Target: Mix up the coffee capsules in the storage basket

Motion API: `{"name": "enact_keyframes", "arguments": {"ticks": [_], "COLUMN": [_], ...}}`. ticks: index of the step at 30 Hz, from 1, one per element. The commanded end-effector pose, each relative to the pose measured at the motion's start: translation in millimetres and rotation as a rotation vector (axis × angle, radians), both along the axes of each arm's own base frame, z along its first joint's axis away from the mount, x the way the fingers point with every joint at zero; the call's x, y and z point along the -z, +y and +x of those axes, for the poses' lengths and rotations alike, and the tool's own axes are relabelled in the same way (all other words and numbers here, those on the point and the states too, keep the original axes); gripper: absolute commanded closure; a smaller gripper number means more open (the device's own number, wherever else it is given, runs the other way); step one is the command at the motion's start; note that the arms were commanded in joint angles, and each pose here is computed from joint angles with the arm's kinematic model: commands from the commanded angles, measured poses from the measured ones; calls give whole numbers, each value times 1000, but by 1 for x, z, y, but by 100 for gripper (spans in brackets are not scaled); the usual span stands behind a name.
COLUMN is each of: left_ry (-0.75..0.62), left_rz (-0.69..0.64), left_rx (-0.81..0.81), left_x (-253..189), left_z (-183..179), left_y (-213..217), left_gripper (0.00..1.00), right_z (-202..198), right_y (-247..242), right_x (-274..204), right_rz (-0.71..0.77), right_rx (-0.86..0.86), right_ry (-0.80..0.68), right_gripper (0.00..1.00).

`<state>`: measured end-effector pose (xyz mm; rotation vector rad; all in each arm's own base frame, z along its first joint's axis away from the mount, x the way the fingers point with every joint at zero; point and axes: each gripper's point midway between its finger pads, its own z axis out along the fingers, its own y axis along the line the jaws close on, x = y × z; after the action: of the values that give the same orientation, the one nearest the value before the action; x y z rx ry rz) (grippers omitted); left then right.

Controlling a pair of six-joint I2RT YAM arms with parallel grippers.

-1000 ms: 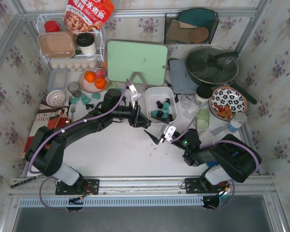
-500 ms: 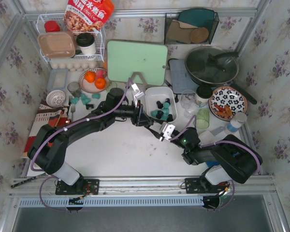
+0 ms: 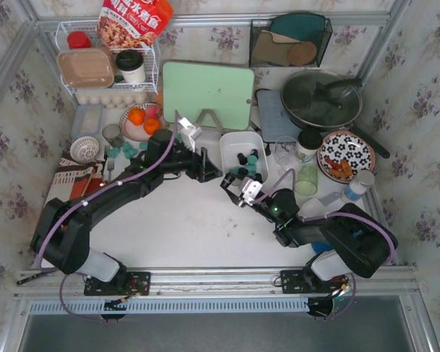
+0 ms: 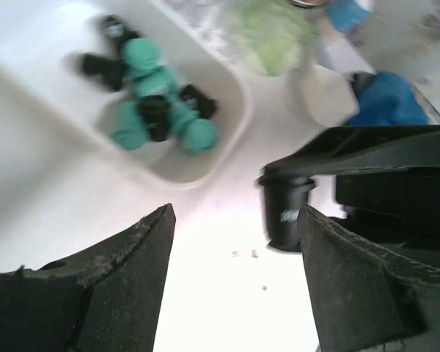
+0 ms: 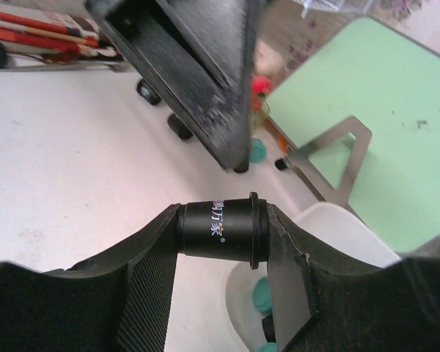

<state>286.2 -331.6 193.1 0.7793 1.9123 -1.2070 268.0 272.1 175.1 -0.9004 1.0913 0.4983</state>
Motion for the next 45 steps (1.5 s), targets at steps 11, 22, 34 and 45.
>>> {"name": "enact_keyframes", "arguments": {"ticks": [11,22,34,45], "left_ry": [232,354,361,401], "left_rz": [425,541,606,696], "left_rx": [-870,-1168,-1360,-1343], "left_x": [81,138,152,180], "left_z": [112,197,223,218], "left_y": [125,128,140,141], "left_gripper": [29,29,40,55], "right_z": [87,99,98,94], "right_y": [-40,-59,-50,-47], "right_x": [56,69,70,62], "right_rz": [-68,-18,-22,-12], "right_rx": [502,570,525,493], "right_ry": [325,443,451,437], "right_gripper": [83,27,23,22]}}
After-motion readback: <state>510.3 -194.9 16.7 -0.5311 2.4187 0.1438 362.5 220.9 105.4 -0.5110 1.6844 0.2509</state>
